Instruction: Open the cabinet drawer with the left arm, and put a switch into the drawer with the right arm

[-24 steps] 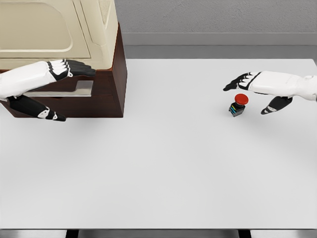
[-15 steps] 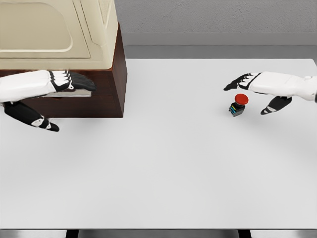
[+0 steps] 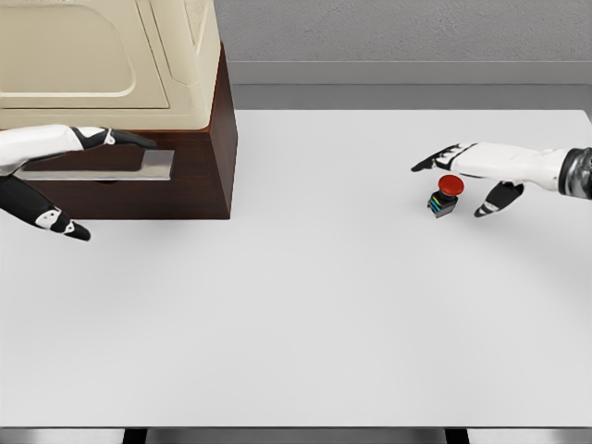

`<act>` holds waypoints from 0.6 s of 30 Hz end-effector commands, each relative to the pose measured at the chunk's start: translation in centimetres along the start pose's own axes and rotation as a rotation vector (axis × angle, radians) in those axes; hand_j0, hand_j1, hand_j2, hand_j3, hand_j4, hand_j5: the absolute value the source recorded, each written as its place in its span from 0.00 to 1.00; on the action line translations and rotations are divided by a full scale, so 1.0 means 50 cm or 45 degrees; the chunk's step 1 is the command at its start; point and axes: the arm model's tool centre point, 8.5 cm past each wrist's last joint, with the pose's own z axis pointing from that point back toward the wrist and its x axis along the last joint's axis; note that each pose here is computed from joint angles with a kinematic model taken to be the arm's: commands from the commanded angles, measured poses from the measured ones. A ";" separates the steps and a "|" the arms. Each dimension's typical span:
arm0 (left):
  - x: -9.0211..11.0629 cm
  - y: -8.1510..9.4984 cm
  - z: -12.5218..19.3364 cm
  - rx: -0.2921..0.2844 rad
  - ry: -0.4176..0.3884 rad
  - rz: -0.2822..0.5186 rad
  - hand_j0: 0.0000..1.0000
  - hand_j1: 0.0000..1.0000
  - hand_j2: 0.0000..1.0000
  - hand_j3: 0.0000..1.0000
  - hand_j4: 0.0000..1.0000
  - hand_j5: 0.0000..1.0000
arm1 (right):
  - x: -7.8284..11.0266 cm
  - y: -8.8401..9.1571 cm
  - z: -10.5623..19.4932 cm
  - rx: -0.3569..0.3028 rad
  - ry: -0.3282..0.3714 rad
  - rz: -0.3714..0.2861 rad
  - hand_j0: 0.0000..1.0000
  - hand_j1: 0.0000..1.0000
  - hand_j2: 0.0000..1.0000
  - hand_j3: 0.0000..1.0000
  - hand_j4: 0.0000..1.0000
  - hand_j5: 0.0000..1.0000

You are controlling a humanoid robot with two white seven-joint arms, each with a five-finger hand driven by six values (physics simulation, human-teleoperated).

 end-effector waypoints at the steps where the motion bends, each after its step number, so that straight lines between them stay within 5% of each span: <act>1: -0.007 0.003 0.003 0.002 0.054 0.038 1.00 1.00 1.00 1.00 1.00 1.00 | -0.005 0.015 -0.020 0.019 0.011 -0.014 1.00 1.00 1.00 1.00 1.00 1.00; 9: -0.007 0.015 0.000 -0.007 0.103 -0.031 1.00 1.00 1.00 1.00 1.00 1.00 | -0.019 0.019 -0.046 0.043 0.051 -0.018 1.00 1.00 1.00 1.00 1.00 1.00; 18: -0.025 0.014 0.003 -0.005 0.175 0.001 1.00 1.00 1.00 1.00 1.00 1.00 | -0.021 0.006 -0.047 0.040 0.052 0.004 0.91 0.91 0.91 0.91 0.91 0.91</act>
